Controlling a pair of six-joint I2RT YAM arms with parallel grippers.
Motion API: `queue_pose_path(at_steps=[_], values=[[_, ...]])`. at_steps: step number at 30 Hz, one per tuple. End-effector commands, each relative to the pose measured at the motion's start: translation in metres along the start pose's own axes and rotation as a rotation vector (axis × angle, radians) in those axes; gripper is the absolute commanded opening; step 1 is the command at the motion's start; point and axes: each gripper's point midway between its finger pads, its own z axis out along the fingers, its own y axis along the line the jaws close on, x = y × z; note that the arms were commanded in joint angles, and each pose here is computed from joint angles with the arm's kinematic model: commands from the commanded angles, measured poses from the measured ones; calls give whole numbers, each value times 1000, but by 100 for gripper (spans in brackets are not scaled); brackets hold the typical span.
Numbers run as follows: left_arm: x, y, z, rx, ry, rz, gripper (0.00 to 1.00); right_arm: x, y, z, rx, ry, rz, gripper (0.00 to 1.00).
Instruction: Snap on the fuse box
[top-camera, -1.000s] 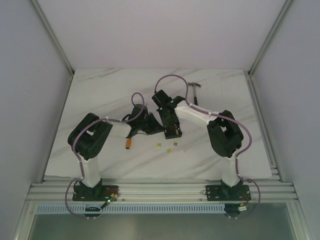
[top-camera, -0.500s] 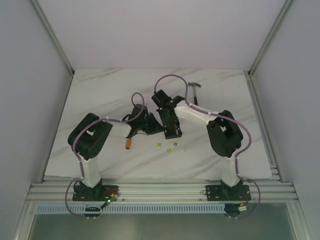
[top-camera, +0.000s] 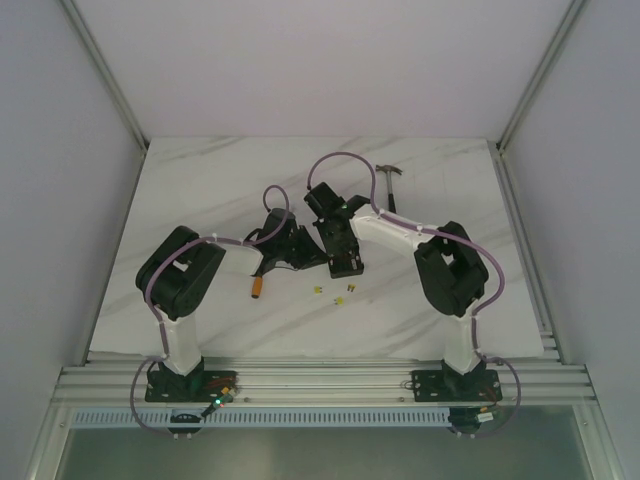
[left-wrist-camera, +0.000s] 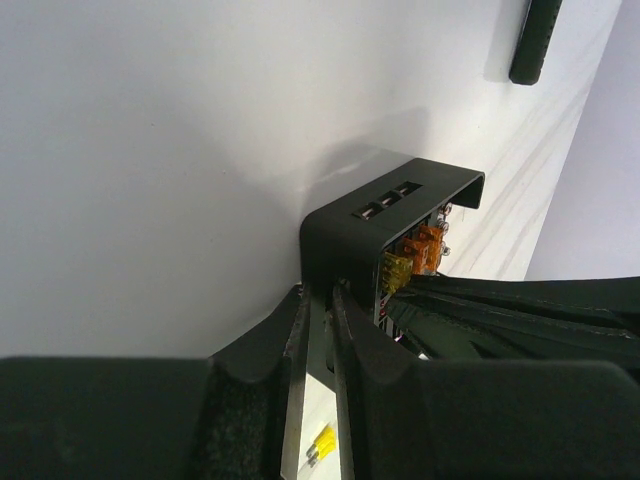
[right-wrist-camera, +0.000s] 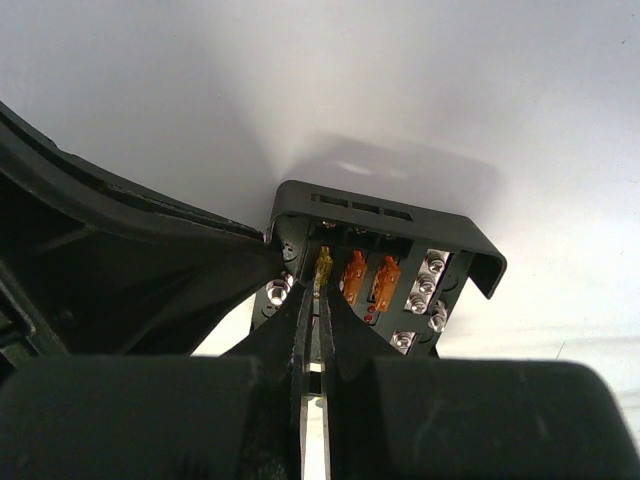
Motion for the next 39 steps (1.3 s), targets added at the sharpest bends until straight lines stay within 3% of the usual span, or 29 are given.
queue_pose_path(at_steps=[1,7,13,21,28,39], values=[[23,55,2,-187,50,-26,23,122,-22,71,86,407,-66,0],[24,56,3,-191,51,-27,23,120,-25,91,101,411,-66,0],[22,55,1,-190,40,-23,23,58,-9,50,25,207,-47,0],[21,55,1,-190,40,-23,23,-18,0,-32,-44,-81,23,25],[22,54,2,-189,41,-20,23,-25,-4,-23,-6,-82,38,25],[22,54,2,-187,45,-22,23,-25,-1,-8,-12,-63,41,14]])
